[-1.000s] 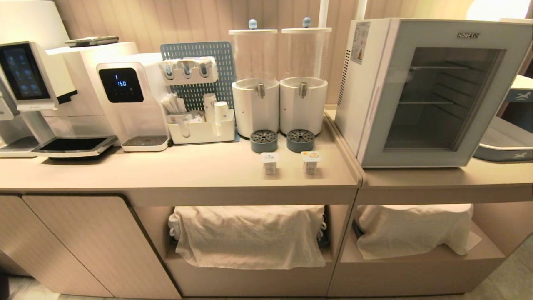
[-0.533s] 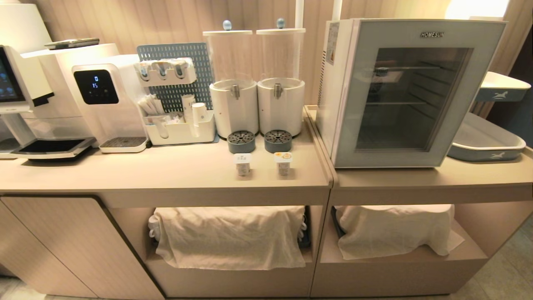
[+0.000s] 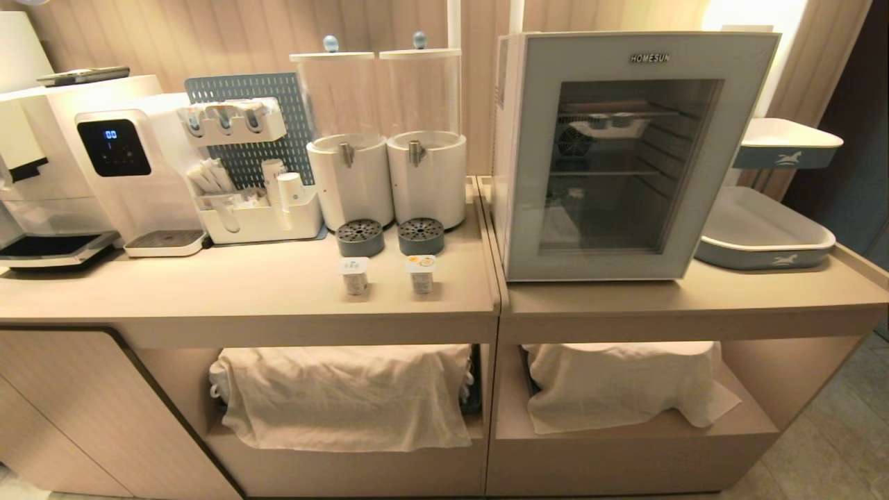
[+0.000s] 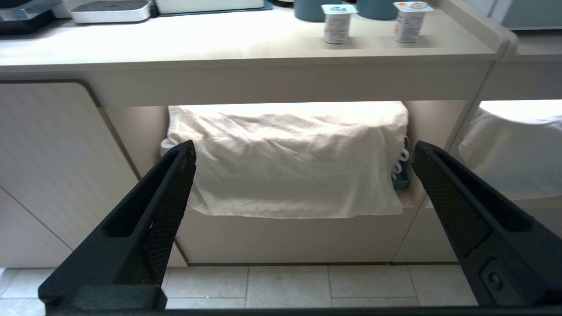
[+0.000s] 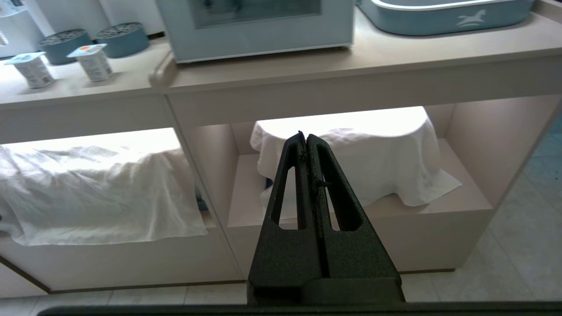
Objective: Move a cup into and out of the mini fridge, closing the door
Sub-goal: Open the freezer door
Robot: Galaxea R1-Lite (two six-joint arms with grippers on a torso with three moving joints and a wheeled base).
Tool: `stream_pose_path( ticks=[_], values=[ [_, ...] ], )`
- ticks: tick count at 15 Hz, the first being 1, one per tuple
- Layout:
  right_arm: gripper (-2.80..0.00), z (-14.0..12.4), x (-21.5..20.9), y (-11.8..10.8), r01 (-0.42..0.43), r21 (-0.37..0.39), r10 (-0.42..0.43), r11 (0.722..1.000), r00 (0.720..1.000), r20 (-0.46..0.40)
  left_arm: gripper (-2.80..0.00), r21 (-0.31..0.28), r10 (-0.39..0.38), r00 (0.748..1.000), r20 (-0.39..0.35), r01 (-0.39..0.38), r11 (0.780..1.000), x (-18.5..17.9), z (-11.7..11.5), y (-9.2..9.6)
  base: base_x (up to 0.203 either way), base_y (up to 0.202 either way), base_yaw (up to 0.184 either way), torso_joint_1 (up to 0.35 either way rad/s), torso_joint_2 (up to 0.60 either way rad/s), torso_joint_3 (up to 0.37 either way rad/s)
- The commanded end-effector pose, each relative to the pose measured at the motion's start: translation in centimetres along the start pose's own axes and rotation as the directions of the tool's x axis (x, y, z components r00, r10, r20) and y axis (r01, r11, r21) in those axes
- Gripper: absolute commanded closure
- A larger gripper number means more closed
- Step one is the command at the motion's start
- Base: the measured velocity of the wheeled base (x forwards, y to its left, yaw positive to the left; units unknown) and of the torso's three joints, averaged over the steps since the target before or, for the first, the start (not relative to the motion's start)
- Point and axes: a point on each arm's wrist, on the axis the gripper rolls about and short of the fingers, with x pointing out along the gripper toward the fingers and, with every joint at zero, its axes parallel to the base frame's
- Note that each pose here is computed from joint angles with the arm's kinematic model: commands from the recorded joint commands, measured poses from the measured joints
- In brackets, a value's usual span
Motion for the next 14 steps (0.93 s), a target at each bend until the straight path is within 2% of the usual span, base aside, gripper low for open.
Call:
stream_pose_path(
  ticks=[1, 14],
  values=[
    [0.00, 0.01, 0.01, 0.00, 0.000, 0.002, 0.000, 1.000, 1.000, -0.001, -2.80, 0.000, 0.001, 1.000, 0.000, -0.001, 1.000, 0.00, 0.00, 0.00, 0.000, -0.196, 0.002, 0.007, 0.00, 0.002],
    [0.00, 0.04, 0.00, 0.00, 0.003, 0.002, -0.003, 1.000, 1.000, -0.001, -2.80, 0.000, -0.003, 1.000, 0.010, 0.003, 1.000, 0.03, 0.01, 0.00, 0.000, -0.194, -0.001, 0.002, 0.00, 0.003]
  ],
)
